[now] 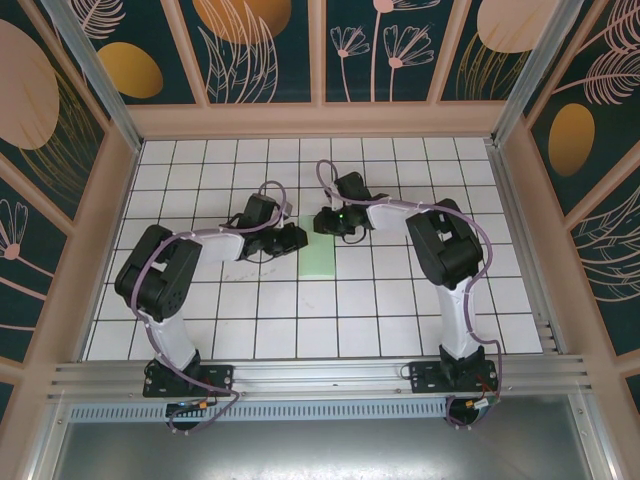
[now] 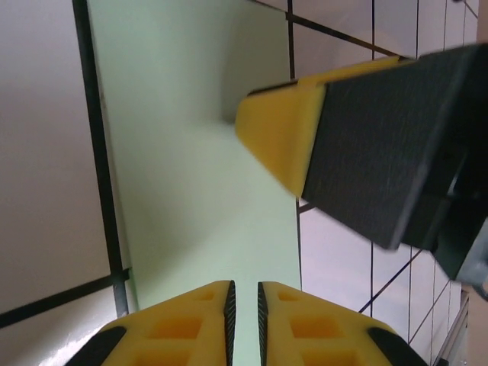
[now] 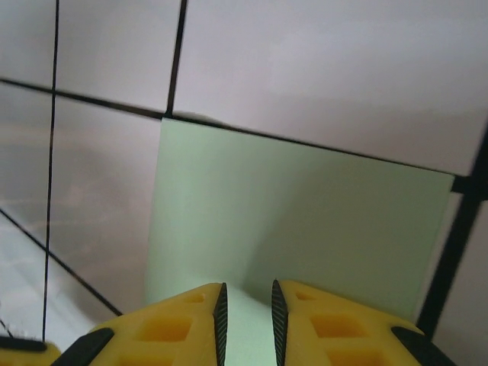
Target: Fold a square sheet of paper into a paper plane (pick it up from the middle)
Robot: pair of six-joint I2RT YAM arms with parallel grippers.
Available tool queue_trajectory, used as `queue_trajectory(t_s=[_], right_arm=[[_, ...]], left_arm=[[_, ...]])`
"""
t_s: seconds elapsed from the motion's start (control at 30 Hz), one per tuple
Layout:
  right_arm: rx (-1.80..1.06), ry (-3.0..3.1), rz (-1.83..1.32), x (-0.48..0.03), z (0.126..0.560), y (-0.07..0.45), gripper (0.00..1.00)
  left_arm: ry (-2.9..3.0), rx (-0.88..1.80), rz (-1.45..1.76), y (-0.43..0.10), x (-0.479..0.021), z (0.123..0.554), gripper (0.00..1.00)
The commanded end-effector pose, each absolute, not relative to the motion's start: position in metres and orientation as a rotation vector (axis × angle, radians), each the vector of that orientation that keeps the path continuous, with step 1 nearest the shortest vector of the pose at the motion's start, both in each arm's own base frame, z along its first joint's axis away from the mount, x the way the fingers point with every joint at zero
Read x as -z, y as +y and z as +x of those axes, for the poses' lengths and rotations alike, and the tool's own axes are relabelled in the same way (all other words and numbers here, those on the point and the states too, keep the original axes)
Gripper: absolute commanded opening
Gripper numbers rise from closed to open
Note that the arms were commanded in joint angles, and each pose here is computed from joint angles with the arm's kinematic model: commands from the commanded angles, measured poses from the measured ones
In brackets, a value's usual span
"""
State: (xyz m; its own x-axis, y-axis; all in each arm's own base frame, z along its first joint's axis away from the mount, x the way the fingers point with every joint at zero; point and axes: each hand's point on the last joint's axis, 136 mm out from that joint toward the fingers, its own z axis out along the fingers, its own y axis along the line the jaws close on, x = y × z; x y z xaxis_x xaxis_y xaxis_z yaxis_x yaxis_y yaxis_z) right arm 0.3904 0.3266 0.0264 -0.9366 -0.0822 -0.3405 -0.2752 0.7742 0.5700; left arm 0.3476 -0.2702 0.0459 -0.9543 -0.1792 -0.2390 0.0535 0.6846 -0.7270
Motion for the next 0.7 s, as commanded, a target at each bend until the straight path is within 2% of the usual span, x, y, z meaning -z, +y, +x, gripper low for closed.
queue_trajectory(t_s=[0.0,0.1,0.23,0.33,0.47,0.67], right_arm=[[-0.982,2.635,-0.399,-0.044,0.378,0.335,0.27],[-0.992,2.595,-0.285,-0.068,0.386,0.328,0.31],[-0.98,2.573,-0.117,-0.087,0.38,0.313,0.45],[-0.987,2.588,0.016,-0.09,0.366,0.3,0.51],[-1.029,2.601,0.149,-0.09,0.342,0.285,0.56],[-1.047,2.66,0.326,-0.075,0.313,0.268,0.57]], left_arm=[[2.612,1.136,-0.078,-0.275,-0.042,0.353,0.18],[2.631,1.122,-0.086,-0.275,-0.034,0.353,0.16],[2.65,1.088,-0.094,-0.271,-0.027,0.352,0.13],[2.675,1.05,-0.102,-0.267,-0.018,0.35,0.12],[2.707,1.011,-0.112,-0.262,-0.006,0.346,0.1],[2.747,0.932,-0.141,-0.251,0.009,0.339,0.08]])
